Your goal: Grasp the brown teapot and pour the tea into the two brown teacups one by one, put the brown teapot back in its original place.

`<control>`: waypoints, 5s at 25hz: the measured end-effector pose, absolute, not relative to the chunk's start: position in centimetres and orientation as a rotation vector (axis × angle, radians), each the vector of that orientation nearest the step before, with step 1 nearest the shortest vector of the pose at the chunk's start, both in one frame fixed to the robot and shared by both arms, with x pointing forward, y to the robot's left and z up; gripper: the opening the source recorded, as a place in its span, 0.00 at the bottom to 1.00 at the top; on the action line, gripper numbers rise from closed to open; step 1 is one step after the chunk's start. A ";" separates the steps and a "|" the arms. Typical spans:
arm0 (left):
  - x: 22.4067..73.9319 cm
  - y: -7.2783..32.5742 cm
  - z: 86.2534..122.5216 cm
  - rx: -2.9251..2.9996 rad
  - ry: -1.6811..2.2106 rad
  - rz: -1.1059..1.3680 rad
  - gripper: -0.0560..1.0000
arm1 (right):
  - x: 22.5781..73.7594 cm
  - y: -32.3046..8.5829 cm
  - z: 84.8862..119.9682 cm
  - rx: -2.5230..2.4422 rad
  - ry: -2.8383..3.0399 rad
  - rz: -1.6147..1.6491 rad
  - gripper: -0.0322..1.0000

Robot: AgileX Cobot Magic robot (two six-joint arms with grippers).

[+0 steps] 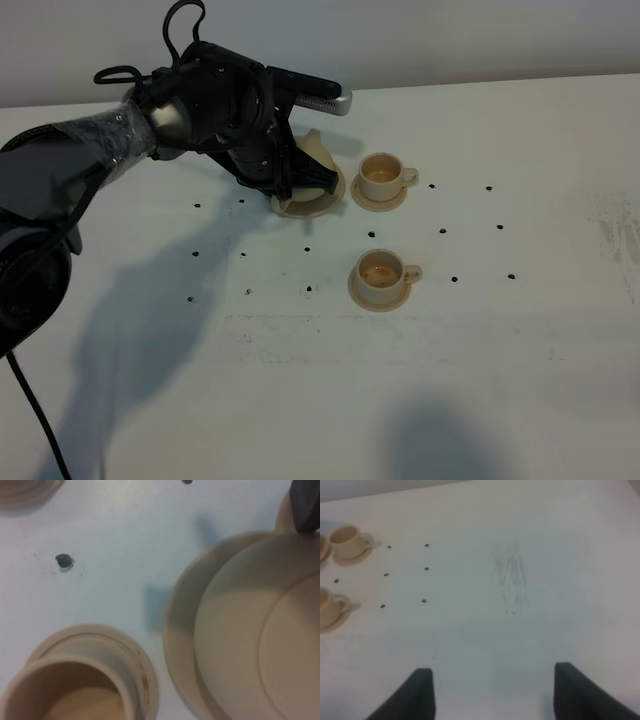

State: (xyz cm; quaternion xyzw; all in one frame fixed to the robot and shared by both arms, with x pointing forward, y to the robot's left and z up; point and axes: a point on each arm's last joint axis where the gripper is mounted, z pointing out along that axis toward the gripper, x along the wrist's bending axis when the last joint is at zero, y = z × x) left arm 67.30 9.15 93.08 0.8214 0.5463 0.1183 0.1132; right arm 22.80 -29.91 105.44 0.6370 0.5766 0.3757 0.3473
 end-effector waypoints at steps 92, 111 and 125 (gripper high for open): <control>67.9 10.3 97.5 2.930 0.273 0.719 0.14 | 22.8 -29.9 105.4 1.652 1.495 0.974 0.52; 68.3 10.2 97.8 2.942 0.079 0.805 0.14 | 22.8 -29.9 105.4 1.652 1.495 0.974 0.52; 68.4 9.7 97.9 2.925 -0.059 0.861 0.14 | 22.8 -29.9 105.4 1.652 1.495 0.974 0.52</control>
